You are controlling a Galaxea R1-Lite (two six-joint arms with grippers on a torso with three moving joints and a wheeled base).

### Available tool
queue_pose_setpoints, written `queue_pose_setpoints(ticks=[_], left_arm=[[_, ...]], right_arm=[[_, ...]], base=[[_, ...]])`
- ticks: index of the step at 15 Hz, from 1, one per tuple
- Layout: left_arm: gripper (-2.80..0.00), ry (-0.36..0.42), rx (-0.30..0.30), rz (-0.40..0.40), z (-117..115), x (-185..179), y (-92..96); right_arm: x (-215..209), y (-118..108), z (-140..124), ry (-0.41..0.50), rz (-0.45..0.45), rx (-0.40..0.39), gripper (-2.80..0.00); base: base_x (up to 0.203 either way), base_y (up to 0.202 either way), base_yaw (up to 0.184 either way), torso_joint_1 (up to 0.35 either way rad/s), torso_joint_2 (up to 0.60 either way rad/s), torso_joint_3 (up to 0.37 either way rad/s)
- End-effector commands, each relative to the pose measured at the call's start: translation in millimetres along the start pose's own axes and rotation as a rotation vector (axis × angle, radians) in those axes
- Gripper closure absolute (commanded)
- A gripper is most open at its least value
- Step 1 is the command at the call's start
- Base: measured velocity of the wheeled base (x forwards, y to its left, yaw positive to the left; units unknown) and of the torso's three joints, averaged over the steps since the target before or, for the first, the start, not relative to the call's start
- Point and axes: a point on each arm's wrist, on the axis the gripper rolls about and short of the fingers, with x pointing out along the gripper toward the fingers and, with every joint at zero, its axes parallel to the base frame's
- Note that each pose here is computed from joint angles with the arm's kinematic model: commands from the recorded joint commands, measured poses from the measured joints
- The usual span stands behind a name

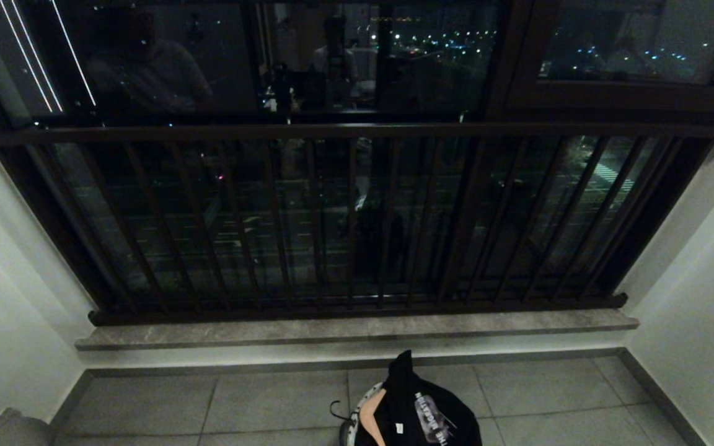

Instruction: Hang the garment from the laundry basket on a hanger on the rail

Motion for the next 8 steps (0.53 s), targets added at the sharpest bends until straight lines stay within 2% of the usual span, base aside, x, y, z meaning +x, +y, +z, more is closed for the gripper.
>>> queue_pose_setpoints(ticks=[1, 8], left_arm=[[0.00, 0.001, 0.000, -0.001, 0.0, 0.1, 0.0], [0.00, 0.001, 0.000, 0.001, 0.0, 0.1, 0.0]], right_arm=[[0.1, 0.0, 0.2, -0.001, 0.001, -0.001, 0.00], [0.1, 0.1, 0.6, -0.002, 0.006, -0.001, 0.00]], base=[[0.000, 0.000, 0.000, 0.158, -0.35, -0.180], [0.000, 0.000, 0.000, 0.147, -0.31, -0.161]])
